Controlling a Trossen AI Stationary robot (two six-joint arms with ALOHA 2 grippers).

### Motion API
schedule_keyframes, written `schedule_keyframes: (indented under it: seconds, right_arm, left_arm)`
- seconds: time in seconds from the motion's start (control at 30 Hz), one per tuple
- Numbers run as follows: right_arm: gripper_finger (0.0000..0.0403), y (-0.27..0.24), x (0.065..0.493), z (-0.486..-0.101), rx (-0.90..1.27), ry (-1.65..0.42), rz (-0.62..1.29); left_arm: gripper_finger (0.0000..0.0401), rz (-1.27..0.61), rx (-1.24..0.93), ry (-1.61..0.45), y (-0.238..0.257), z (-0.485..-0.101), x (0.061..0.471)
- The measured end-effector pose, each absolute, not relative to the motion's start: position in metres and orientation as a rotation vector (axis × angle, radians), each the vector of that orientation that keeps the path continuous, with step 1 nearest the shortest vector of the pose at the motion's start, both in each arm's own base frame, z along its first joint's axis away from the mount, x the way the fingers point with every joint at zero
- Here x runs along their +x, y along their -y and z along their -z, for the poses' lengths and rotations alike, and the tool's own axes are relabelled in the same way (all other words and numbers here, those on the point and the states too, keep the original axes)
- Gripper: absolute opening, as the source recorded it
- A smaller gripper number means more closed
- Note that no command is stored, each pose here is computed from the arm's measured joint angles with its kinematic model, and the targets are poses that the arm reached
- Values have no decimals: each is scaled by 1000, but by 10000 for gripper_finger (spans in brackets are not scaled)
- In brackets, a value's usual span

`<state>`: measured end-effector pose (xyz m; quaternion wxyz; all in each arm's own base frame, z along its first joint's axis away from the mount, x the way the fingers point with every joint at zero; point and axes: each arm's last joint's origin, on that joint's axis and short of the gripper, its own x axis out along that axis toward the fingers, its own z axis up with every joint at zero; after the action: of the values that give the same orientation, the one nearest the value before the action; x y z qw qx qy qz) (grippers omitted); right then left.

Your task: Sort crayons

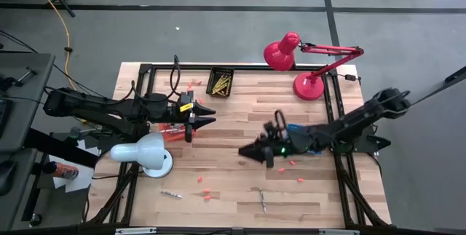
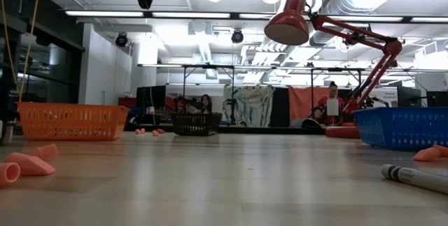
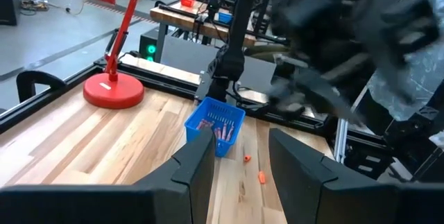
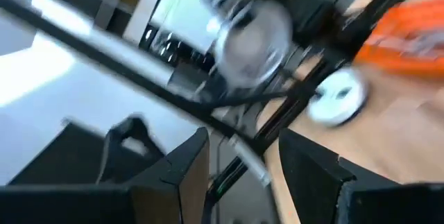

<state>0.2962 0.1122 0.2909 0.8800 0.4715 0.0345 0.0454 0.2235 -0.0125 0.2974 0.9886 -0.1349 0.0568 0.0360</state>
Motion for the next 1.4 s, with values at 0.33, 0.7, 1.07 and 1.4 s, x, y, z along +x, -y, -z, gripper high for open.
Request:
schedule_keyframes:
  seconds: [0.33, 0.7, 1.07, 1.4]
  right_arm:
    - [167, -193, 325, -330, 948, -689, -218]
    - [167, -230, 330, -293, 950, -1144, 535]
    - [167, -250, 349, -206, 1050, -1396, 739]
    - [167, -229, 352, -161, 1026, -1432, 812]
  left_arm:
    - [124, -73, -270, -121, 12, -297, 223]
    - [124, -78, -266, -158, 12, -293, 223]
    - [124, -79, -265, -168, 12, -292, 223]
    - [124, -79, -266, -168, 12, -292, 223]
